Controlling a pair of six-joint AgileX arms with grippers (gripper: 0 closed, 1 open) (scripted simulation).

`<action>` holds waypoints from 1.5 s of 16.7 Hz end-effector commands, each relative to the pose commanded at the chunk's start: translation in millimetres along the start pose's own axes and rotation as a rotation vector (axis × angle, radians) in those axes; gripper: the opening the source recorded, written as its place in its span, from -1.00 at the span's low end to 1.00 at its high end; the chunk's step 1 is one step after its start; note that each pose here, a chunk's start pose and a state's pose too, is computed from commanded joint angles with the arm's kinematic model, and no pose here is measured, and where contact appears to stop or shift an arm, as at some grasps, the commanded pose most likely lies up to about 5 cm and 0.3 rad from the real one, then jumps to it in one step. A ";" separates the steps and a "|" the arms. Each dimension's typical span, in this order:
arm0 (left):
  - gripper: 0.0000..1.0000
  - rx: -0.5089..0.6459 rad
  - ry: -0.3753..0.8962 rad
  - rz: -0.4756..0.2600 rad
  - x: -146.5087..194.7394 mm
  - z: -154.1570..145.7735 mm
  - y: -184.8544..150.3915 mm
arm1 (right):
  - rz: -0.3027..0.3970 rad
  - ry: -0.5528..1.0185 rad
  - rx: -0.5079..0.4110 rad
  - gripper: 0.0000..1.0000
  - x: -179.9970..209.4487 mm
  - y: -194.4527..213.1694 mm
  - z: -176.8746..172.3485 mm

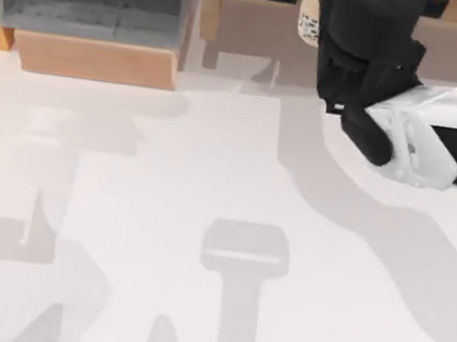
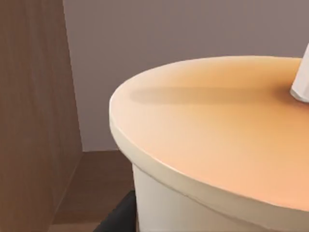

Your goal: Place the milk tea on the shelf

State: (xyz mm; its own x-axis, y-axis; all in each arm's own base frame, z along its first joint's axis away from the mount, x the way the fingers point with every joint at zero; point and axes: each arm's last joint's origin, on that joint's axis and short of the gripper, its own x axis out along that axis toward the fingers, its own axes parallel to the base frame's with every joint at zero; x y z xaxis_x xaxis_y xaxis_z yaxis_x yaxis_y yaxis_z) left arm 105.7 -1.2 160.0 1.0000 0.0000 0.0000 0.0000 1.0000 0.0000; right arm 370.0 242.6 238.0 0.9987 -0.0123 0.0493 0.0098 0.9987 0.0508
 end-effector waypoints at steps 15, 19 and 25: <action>1.00 0.000 0.000 0.000 0.0 0.0 0.0 | 0.010 0.050 -0.054 -1.00 51.6 -22.9 48.3; 1.00 0.000 0.000 0.000 0.0 0.0 0.0 | -0.017 0.040 -0.060 -1.00 44.3 -17.2 34.0; 1.00 0.000 0.000 0.000 0.0 0.0 0.0 | -0.030 -0.017 -0.039 -1.00 31.4 2.2 18.6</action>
State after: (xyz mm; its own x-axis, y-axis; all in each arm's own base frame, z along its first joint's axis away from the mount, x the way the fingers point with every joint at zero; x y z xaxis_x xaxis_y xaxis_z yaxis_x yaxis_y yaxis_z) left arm 105.7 -1.2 160.0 1.0000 0.0000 0.0000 0.0000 1.0000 0.0000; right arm 400.4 243.5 258.2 0.9969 -0.0426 0.0658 0.0418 0.9990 0.0131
